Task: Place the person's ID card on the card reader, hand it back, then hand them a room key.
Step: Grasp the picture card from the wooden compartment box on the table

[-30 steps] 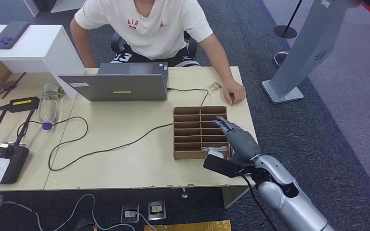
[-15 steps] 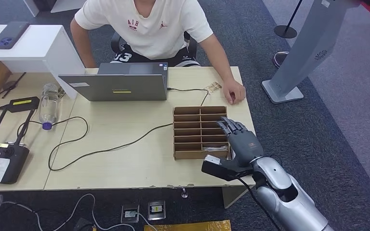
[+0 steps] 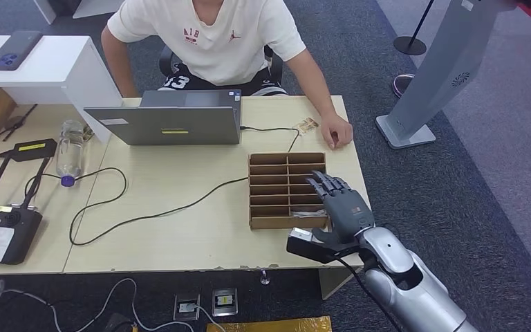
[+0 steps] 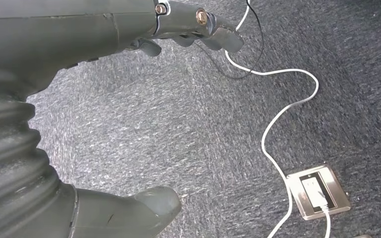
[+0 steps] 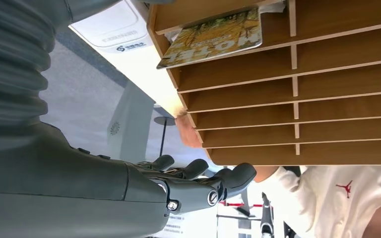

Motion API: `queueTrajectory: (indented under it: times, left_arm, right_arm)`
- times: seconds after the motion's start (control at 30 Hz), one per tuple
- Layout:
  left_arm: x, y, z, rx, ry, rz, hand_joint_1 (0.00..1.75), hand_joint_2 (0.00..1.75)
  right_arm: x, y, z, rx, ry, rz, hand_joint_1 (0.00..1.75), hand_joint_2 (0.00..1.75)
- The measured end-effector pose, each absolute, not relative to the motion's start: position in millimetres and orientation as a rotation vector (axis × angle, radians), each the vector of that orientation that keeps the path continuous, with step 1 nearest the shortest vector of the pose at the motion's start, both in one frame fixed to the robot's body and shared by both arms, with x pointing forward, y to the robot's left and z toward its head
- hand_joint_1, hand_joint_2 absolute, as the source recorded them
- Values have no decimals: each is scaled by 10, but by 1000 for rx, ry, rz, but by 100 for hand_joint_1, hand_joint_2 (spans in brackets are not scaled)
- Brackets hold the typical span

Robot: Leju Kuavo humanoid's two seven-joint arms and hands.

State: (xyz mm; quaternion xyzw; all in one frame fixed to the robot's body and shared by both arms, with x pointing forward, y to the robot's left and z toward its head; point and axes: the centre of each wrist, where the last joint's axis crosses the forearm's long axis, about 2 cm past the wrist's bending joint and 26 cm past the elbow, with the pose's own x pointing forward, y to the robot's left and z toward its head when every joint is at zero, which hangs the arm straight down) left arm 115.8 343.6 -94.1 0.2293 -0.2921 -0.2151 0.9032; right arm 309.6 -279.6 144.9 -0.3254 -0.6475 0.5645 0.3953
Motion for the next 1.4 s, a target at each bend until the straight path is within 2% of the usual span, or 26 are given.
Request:
queueTrajectory:
  times: [0.53, 0.6, 0.67, 0.7, 0.73, 1.4]
  left_arm:
    - [1155, 3436, -941, 473, -604, -441, 0, 175]
    - [1150, 3434, -943, 472, -604, -442, 0, 175]
    - [1140, 3433, -945, 472, -602, -442, 0, 175]
    - [1135, 3432, -947, 471, -601, -442, 0, 175]
    - [1131, 3431, -948, 471, -600, -442, 0, 175]
    - [1112, 3433, -952, 469, -597, -438, 0, 175]
  right_arm:
    - [3153, -2776, 1352, -765, -1630, 1457, 3, 175]
    - [3163, -2777, 1326, -761, -1622, 1462, 80, 175]
    - [3167, -2775, 1298, -756, -1612, 1468, 164, 175]
    - [3169, -2774, 1284, -752, -1607, 1470, 171, 175]
    - [3172, -2774, 1271, -749, -1602, 1470, 175, 175]
    - [3269, -2795, 1199, -727, -1552, 1452, 175, 175]
